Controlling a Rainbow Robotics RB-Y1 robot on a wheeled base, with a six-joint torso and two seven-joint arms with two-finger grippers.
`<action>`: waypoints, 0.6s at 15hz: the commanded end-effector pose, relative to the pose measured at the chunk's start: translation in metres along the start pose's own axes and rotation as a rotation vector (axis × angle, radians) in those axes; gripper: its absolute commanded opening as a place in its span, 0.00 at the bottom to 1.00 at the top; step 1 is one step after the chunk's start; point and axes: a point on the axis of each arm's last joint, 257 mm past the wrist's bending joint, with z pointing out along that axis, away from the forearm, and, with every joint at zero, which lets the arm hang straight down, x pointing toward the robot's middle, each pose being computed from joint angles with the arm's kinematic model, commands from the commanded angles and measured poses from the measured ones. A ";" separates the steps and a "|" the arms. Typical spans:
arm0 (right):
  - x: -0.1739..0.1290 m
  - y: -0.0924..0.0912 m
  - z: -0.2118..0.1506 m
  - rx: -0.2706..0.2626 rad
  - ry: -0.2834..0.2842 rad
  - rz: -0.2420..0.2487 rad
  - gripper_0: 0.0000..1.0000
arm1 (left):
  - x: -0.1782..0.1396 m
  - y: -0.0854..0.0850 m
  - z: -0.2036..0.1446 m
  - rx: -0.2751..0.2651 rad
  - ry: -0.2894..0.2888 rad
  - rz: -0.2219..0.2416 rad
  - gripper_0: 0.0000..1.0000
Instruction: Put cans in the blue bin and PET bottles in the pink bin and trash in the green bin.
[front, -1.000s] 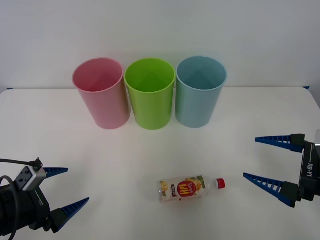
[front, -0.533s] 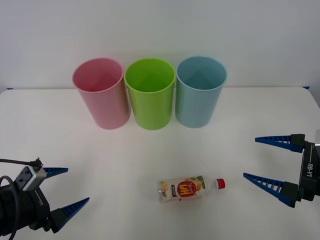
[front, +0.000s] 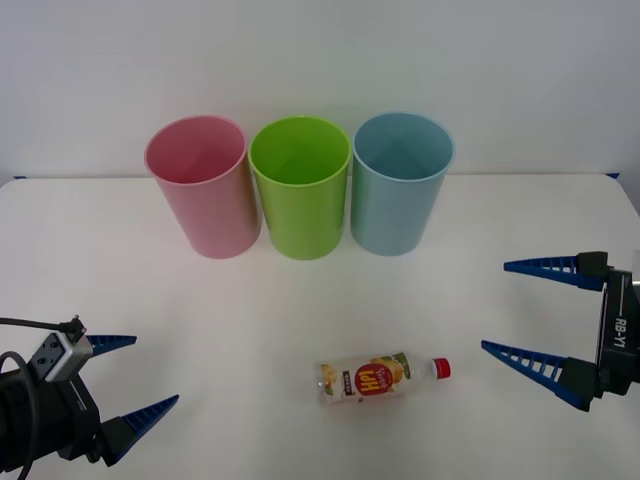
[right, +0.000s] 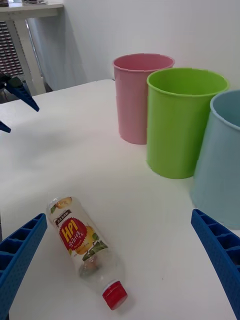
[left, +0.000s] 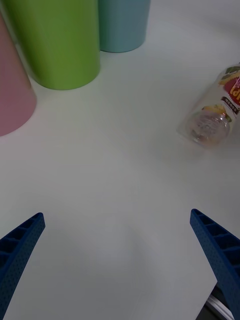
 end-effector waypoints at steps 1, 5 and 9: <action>0.001 0.006 -0.002 -0.037 0.086 -0.101 1.00 | 0.000 0.000 0.000 0.000 0.000 0.000 1.00; 0.002 0.017 0.005 -0.094 0.179 -0.215 1.00 | 0.000 0.000 0.000 0.000 0.000 0.000 1.00; 0.007 0.019 0.031 -0.111 0.273 -0.366 1.00 | 0.000 0.000 0.000 0.000 0.000 0.000 1.00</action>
